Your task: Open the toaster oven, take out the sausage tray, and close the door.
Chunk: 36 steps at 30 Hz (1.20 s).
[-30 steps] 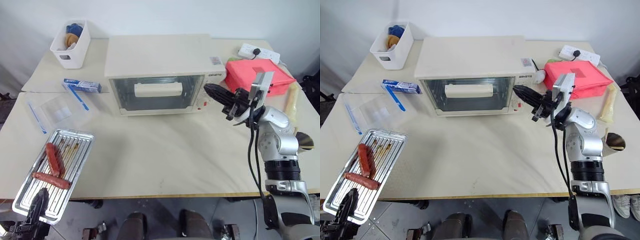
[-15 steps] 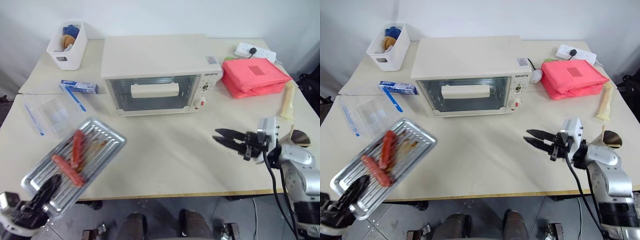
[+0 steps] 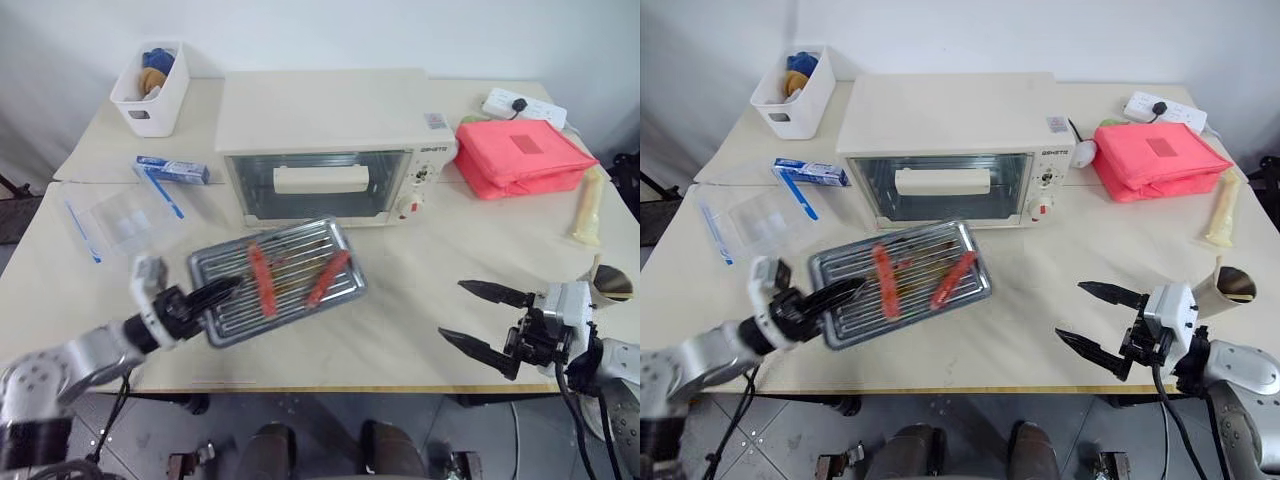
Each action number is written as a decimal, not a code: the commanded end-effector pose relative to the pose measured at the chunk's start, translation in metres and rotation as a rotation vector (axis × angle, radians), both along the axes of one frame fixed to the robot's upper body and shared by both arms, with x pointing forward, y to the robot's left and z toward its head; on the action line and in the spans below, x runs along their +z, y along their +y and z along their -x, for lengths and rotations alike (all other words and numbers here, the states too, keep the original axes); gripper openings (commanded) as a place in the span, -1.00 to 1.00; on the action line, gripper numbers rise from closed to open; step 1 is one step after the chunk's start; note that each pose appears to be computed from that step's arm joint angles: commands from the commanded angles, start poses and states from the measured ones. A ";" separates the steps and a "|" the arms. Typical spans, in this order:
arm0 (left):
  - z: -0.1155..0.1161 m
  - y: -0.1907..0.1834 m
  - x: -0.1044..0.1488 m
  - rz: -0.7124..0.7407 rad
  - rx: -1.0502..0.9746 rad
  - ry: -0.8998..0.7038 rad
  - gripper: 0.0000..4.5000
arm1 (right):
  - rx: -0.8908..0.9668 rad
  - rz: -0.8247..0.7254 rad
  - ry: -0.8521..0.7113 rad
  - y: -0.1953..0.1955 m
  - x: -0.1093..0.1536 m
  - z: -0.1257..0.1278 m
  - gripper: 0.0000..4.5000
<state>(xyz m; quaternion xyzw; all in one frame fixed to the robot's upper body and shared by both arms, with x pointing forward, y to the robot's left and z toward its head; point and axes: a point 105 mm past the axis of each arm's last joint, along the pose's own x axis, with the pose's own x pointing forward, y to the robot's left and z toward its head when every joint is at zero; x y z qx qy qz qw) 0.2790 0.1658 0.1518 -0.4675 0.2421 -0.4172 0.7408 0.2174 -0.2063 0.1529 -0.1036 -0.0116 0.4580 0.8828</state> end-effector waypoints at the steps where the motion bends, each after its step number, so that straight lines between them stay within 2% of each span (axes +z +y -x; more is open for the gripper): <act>1: -0.012 -0.018 -0.006 -0.042 -0.082 0.012 -1.00 | -0.005 0.034 -0.026 -0.001 0.009 0.011 0.99; 6: -0.026 -0.044 -0.016 -0.098 -0.196 0.046 -1.00 | -0.041 0.035 -0.028 0.001 0.013 0.020 0.99; 11: -0.022 -0.067 -0.032 -0.163 -0.281 0.081 -1.00 | -0.066 0.045 -0.013 0.002 0.013 0.029 0.99; 14: -0.025 -0.070 -0.037 -0.201 -0.272 0.082 -1.00 | -0.073 0.046 -0.010 0.003 0.014 0.031 0.99; 19: -0.028 -0.068 -0.035 -0.186 -0.251 0.074 -1.00 | -0.079 0.044 -0.008 0.004 0.015 0.032 0.99; 22: -0.025 -0.060 -0.030 -0.237 -0.234 0.027 -0.73 | -0.066 0.040 -0.007 0.007 0.015 0.027 1.00; 27: -0.023 -0.032 -0.028 -0.359 -0.153 -0.067 -0.01 | -0.043 0.041 -0.003 0.009 0.014 0.022 1.00; 30: -0.017 -0.014 -0.023 -0.386 -0.128 -0.125 0.39 | -0.021 0.048 0.003 0.010 0.013 0.022 1.00; 34: -0.007 0.020 -0.011 -0.474 -0.071 -0.266 0.94 | 0.029 0.062 0.011 0.010 0.013 0.020 1.00; 36: -0.001 0.040 0.001 -0.477 -0.032 -0.350 0.97 | 0.055 0.049 0.023 0.010 0.014 0.019 1.00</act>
